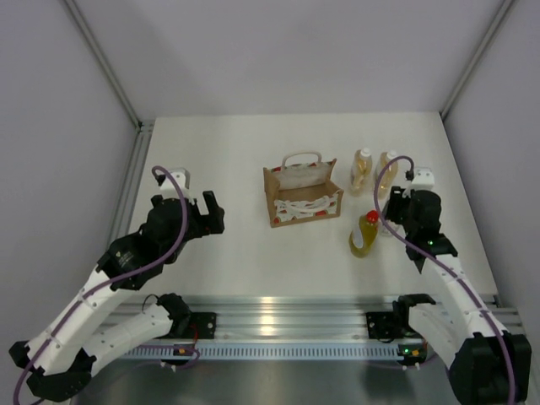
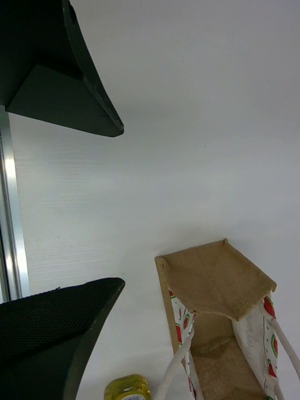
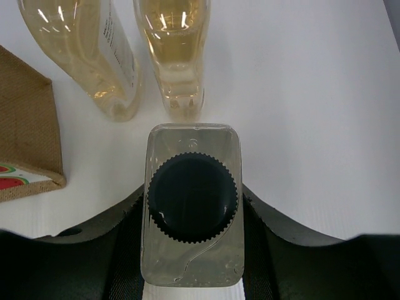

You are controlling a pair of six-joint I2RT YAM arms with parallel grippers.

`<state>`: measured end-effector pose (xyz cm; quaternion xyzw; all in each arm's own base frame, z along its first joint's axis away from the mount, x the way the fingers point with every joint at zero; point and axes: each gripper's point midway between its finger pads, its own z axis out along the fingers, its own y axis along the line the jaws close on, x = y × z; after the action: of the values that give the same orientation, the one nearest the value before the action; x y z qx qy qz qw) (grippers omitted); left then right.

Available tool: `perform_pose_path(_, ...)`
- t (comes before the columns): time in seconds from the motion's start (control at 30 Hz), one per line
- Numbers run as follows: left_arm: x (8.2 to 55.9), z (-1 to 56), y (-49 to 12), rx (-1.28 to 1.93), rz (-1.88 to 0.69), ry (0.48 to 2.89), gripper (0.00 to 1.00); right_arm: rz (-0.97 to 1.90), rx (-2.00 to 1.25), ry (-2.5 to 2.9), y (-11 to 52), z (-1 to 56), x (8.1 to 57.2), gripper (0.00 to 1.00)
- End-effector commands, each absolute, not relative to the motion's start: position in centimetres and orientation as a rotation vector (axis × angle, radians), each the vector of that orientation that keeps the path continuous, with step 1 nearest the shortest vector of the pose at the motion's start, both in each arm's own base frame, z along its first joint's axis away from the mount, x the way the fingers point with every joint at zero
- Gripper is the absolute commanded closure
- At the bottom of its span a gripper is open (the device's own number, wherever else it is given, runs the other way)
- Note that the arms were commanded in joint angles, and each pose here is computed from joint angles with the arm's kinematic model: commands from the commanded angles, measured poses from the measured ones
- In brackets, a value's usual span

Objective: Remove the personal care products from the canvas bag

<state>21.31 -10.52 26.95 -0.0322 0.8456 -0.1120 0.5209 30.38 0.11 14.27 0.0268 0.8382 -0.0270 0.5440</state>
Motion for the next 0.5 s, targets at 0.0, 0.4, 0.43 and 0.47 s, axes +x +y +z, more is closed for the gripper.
perform_pose_path(0.0,21.4,27.1,-10.0,-0.084,-0.241,2.005,0.02,-0.009,0.096,1.73,0.0,21.1,33.6,0.96)
perform_pose_path(0.4,22.2,27.2,-8.8,-0.152,-0.18,1.993,0.02,0.038,0.106,1.787,0.5,22.2,34.2,0.42)
perform_pose_path(0.43,22.4,27.2,-8.2,-0.179,-0.158,1.988,0.02,0.038,0.108,1.788,0.5,22.4,34.1,0.34)
perform_pose_path(0.47,22.5,27.1,-8.0,-0.194,-0.149,1.989,0.02,0.023,0.121,1.796,0.2,22.9,33.8,0.22)
